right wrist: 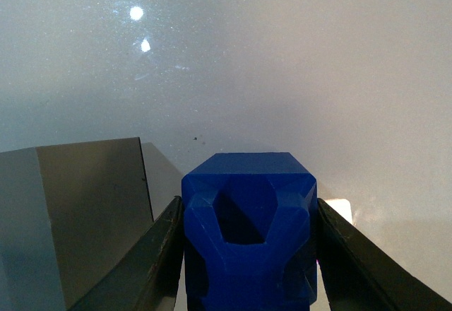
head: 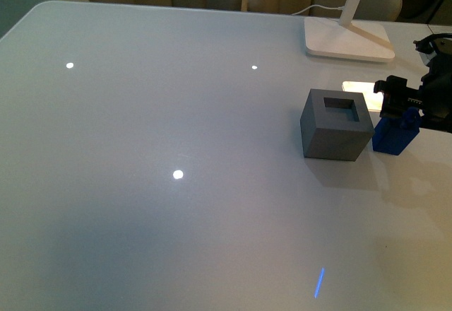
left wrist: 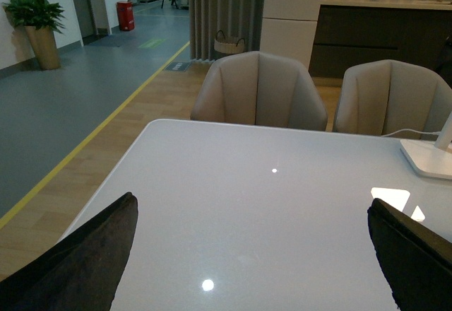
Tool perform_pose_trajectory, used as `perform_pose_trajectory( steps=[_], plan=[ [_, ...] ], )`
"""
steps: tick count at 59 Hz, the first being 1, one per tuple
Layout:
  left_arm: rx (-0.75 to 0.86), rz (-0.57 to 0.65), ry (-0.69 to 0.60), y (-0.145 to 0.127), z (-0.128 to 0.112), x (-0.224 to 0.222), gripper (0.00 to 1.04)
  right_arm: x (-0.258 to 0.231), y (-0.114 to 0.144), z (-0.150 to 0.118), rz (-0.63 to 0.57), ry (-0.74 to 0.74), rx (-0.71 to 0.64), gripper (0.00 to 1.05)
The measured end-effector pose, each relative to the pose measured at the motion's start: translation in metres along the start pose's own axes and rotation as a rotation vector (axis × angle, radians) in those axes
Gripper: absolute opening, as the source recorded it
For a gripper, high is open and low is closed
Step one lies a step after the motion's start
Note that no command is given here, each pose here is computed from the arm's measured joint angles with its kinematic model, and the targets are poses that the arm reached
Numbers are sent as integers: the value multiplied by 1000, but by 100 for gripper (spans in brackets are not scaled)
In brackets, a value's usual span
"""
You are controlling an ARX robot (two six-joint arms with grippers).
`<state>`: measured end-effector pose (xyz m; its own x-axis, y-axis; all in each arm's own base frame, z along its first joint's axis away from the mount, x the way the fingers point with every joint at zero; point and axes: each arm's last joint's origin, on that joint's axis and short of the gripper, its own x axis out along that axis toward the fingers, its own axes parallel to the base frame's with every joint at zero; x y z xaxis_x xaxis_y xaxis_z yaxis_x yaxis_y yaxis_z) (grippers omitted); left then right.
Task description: Insert blue part into gray base
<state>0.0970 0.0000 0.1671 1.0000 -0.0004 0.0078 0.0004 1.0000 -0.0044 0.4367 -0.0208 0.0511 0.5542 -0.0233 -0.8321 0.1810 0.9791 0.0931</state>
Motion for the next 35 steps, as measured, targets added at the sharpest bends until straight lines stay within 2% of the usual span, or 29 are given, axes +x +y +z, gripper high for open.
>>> perform_pose_trajectory(
  steps=[10,21,29,35],
  plan=[
    [0,0,0,0,0,0,97,-19,-4,-2,31,-2,10,43],
    [0,0,0,0,0,0,97,-63,-1,15,82,-87,10,43],
    [0,0,0,0,0,0,97,-95,11,30,120,-155,10,43],
    [0,0,0,0,0,0,97,-103,25,30,140,-161,1,43]
  ],
)
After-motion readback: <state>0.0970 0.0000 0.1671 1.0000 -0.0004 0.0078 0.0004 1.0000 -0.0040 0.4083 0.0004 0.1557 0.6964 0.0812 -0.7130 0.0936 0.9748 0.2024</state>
